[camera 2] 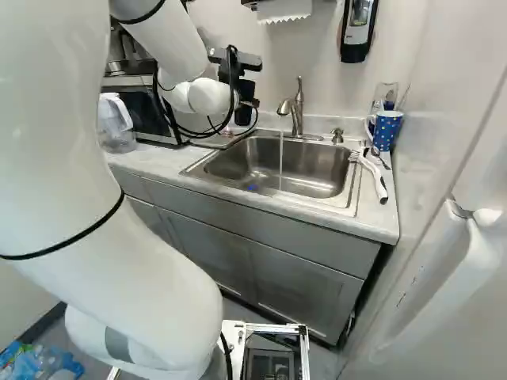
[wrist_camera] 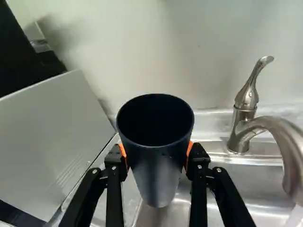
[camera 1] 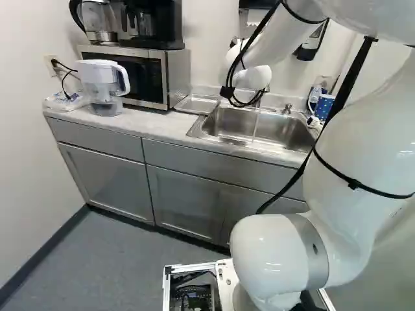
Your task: Rinse the cup and place it in the tray
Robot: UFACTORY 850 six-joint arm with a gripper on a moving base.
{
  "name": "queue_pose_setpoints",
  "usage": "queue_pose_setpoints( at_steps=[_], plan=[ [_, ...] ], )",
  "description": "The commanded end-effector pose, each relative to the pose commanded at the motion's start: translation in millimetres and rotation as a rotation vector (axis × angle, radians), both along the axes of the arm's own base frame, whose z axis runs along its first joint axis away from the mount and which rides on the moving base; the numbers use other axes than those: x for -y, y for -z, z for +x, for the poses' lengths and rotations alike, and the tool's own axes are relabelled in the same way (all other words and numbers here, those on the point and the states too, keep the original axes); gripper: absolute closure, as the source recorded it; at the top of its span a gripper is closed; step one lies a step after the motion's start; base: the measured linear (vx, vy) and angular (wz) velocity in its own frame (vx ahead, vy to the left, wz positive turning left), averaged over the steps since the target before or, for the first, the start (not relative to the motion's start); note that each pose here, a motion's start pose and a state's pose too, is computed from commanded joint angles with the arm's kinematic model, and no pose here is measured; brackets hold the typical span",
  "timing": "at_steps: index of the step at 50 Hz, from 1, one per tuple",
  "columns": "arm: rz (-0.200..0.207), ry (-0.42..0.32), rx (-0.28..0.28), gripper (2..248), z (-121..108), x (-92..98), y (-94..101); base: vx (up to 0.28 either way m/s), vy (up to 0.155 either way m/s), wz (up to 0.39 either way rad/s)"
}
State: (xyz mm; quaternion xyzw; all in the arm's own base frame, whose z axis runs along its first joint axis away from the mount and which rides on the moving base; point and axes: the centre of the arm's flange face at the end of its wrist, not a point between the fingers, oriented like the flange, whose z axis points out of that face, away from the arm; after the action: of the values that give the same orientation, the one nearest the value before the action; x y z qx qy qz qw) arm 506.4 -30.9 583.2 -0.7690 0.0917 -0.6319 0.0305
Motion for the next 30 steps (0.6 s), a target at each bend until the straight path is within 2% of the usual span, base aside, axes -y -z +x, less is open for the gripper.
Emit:
queue_pose_setpoints(
  at_steps=[12, 30],
  plan=[
    [-0.126, -0.026, -0.009, 125, 0.0, 0.0, 0.0, 0.0, 0.0, 0.0],
    [-0.128, -0.028, -0.009, 125, 1.0, -0.9, 0.0, 0.0, 0.0, 0.0]
  ],
)
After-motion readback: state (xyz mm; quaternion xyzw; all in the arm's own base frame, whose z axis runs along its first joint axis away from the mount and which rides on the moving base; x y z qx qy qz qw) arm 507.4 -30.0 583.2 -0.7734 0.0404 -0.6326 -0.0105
